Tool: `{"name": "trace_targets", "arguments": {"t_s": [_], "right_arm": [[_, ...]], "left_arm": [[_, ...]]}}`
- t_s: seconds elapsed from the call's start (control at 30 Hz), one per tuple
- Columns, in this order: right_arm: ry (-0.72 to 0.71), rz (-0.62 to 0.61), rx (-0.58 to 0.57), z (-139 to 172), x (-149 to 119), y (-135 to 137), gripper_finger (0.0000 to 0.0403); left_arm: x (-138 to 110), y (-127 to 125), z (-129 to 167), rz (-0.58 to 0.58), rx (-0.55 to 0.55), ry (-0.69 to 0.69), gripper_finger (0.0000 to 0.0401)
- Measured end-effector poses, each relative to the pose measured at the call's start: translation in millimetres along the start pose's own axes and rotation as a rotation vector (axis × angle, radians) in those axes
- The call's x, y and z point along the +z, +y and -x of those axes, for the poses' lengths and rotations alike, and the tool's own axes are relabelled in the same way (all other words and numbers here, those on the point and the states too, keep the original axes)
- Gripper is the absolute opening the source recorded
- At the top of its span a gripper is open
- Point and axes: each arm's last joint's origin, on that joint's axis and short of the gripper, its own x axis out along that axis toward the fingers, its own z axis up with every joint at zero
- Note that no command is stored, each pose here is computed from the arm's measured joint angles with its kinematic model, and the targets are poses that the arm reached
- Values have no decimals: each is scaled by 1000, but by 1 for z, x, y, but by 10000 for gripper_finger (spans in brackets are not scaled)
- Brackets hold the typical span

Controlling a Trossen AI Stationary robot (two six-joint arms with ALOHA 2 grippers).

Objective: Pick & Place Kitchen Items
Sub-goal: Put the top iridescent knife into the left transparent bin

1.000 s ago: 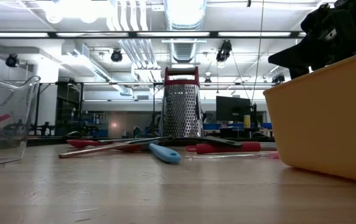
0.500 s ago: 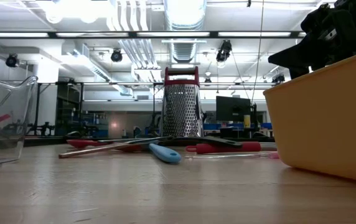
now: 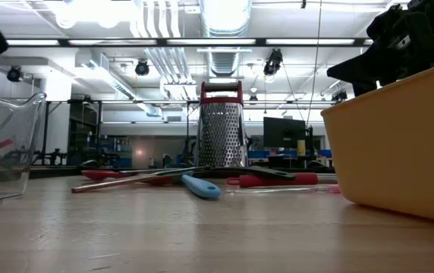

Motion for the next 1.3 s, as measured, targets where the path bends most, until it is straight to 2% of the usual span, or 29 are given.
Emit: {"name": "trace_targets", "arguments": {"t_s": [0.27, 0.5, 0.63, 0.8, 1.0, 1.13, 1.3], "right_arm": [[0, 0, -1, 0, 0, 0, 8], [0, 0, -1, 0, 0, 0, 8], [0, 0, 0, 0, 0, 0, 9], [0, 0, -1, 0, 0, 0, 8], [0, 0, 0, 0, 0, 0, 8], [0, 0, 0, 0, 0, 0, 8], [0, 0, -1, 0, 0, 0, 9]], "left_arm": [[24, 12, -13, -30, 106, -66, 119], [50, 38, -26, -75, 240, -77, 133], [67, 58, -31, -48, 311, -81, 138], [84, 87, -38, -1, 396, -58, 141], [101, 114, -56, 19, 468, -35, 172], [112, 125, -72, -21, 502, -18, 190], [123, 135, -90, -84, 557, 64, 193]]}}
